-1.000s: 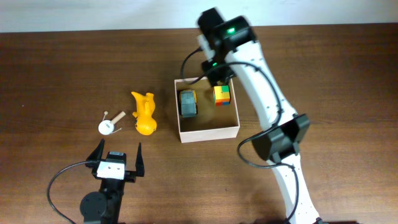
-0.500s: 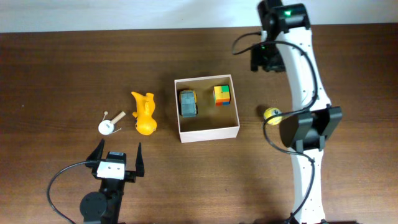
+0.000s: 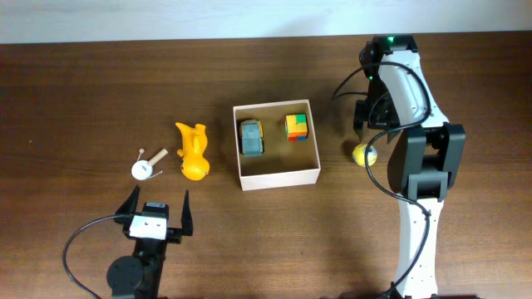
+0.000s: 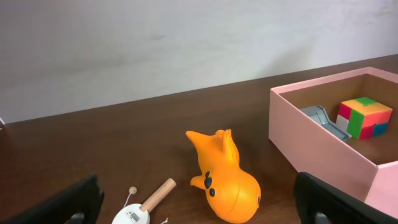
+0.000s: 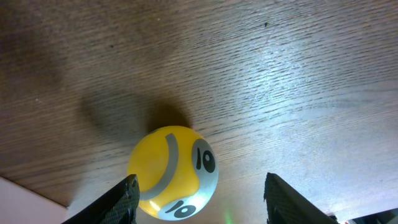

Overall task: Pack container
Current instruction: 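Move the right gripper right and lower onto the yellow ball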

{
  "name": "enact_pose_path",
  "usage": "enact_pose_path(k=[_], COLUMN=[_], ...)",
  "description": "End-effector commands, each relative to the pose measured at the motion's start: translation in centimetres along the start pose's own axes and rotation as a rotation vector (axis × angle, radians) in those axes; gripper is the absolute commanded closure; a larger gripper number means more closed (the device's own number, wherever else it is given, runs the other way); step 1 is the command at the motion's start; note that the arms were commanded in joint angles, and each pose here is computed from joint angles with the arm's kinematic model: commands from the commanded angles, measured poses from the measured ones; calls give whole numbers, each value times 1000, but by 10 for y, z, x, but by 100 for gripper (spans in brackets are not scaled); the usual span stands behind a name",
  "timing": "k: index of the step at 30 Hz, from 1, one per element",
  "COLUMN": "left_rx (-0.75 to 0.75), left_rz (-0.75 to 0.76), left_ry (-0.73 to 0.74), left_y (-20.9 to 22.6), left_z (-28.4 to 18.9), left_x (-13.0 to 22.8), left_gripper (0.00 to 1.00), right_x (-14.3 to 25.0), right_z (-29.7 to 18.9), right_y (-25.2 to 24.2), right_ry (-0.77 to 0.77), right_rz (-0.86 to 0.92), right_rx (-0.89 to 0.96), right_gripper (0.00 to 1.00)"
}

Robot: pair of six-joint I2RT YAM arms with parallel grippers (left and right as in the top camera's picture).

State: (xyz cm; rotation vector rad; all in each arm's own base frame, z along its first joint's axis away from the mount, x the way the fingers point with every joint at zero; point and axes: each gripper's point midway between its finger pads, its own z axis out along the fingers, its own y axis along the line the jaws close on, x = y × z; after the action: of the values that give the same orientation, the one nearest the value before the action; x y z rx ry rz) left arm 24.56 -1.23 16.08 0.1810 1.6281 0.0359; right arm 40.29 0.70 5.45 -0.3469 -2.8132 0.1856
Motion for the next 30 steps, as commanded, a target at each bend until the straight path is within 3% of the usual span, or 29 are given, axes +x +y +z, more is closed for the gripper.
enact_pose_path(k=[1, 11, 21, 26, 30], left_rx=[-11, -10, -10, -11, -10], left_rz=[16, 16, 17, 17, 16], left_ry=[2, 2, 2, 1, 1], left_y=[2, 2, 2, 2, 2], left_z=[0, 0, 0, 0, 0], left_x=[2, 2, 2, 2, 2], left_gripper=[1, 1, 1, 1, 1], right_x=[5, 13, 19, 23, 21], right_z=[-11, -8, 27, 36, 36], right_y=[3, 21, 20, 19, 20], right_ry=[-26, -17, 50, 72, 67], right_rz=[-36, -81, -84, -85, -86], right_rx=[10, 20, 42, 50, 48], right_gripper=[41, 28, 31, 44, 70])
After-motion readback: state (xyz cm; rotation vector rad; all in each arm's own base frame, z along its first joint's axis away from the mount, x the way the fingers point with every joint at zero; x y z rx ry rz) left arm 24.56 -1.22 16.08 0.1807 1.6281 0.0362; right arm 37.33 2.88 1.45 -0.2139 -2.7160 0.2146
